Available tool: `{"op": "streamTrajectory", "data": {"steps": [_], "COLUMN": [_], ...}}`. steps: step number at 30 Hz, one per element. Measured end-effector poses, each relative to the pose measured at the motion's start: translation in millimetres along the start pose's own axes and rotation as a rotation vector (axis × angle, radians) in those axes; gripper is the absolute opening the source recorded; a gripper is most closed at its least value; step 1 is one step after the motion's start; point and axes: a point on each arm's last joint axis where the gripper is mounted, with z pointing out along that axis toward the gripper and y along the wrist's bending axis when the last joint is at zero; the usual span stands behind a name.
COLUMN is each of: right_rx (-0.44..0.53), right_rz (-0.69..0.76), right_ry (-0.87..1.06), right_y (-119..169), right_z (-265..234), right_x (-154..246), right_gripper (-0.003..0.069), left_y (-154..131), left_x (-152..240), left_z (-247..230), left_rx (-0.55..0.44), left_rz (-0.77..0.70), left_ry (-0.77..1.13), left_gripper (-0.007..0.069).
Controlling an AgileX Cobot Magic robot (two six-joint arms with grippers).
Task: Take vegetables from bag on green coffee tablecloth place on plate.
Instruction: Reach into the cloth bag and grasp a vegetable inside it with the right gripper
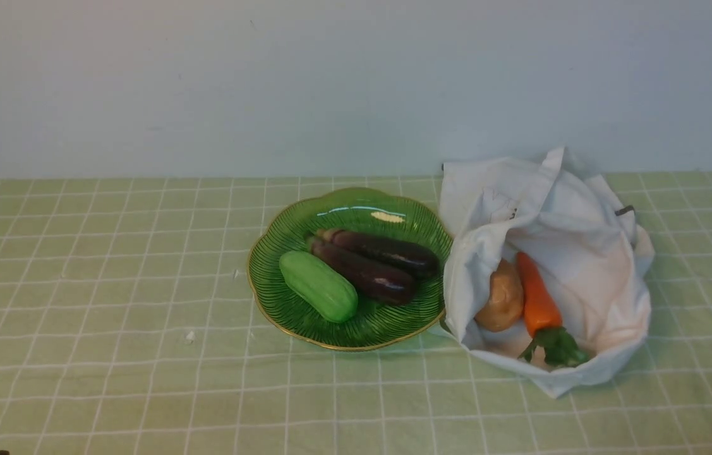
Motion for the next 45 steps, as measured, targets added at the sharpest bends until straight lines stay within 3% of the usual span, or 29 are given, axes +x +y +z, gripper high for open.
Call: {"op": "streamTrajectory", "data": {"steps": [1, 2, 5, 10, 12, 18, 19, 21, 23, 24, 25, 27, 28, 31, 38, 43, 45], "right_rx": [-0.006, -0.039, -0.094, -0.127, -0.135, -0.189, -0.185, -0.171, -0.162, -0.157, -0.152, -0.128, -0.126, -0.1, -0.144, -0.098, -0.072], "right_rz": [0.029, 0.227, 0.538, 0.694, 0.655, 0.265, 0.266, 0.103, 0.066, 0.026, 0.022, 0.014, 0.014, 0.021, -0.01, -0.02, -0.02], "right_ry": [-0.001, -0.002, 0.01, -0.021, -0.043, -0.232, -0.218, -0.1, 0.027, 0.199, 0.236, 0.527, 0.554, 0.827, 0.936, 0.897, 0.887], "right_y": [1, 3, 8, 10, 11, 36, 36, 51, 55, 59, 59, 58, 58, 48, 62, 67, 67], "right_z": [0, 0, 0, -1, -2, -25, -23, -11, 4, 23, 29, 67, 70, 130, 197, 236, 252], "right_x": [0, 0, -1, -5, -10, -97, -96, -133, -137, -140, -141, -126, -124, -88, -55, -57, -56], "right_gripper": [-0.0015, -0.0015, -0.0015, -0.0015, -0.0015, -0.0015, -0.0015, -0.0015, -0.0015, -0.0015, -0.0015, -0.0015, -0.0015, -0.0013, 0.0046, 0.016, 0.0248], "left_y": [0, 0, 0, 0, 0, 0, 0, 0, 0, 0, 0, 0, 0, 0, 0, 0, 0], "left_x": [0, 0, 0, 0, 0, 0, 0, 0, 0, 0, 0, 0, 0, 0, 0, 0, 0], "left_z": [0, 0, 0, 0, 0, 0, 0, 0, 0, 0, 0, 0, 0, 0, 0, 0, 0], "left_rx": [0.0, 0.0, 0.0, 0.0, 0.0, 0.0, 0.0, 0.0, 0.0, 0.0, 0.0, 0.0, 0.0, 0.0, 0.0, 0.0, 0.0], "left_rz": [0.0, 0.0, 0.0, 0.0, 0.0, 0.0, 0.0, 0.0, 0.0, 0.0, 0.0, 0.0, 0.0, 0.0, 0.001, 0.001, 0.001], "left_ry": [0.0, 0.0, 0.0, 0.0, 0.0, 0.0, 0.0, 0.0, 0.0, 0.0, 0.0, 0.0, 0.0, 0.0, 0.0, 0.0, 0.0], "left_gripper": [-0.0008, -0.0008, -0.0008, -0.0008, -0.0008, -0.0008, -0.0008, -0.0008, -0.0008, -0.0008, -0.0008, -0.0008, -0.0008, -0.0008, -0.0008, -0.0008, -0.0008]}}
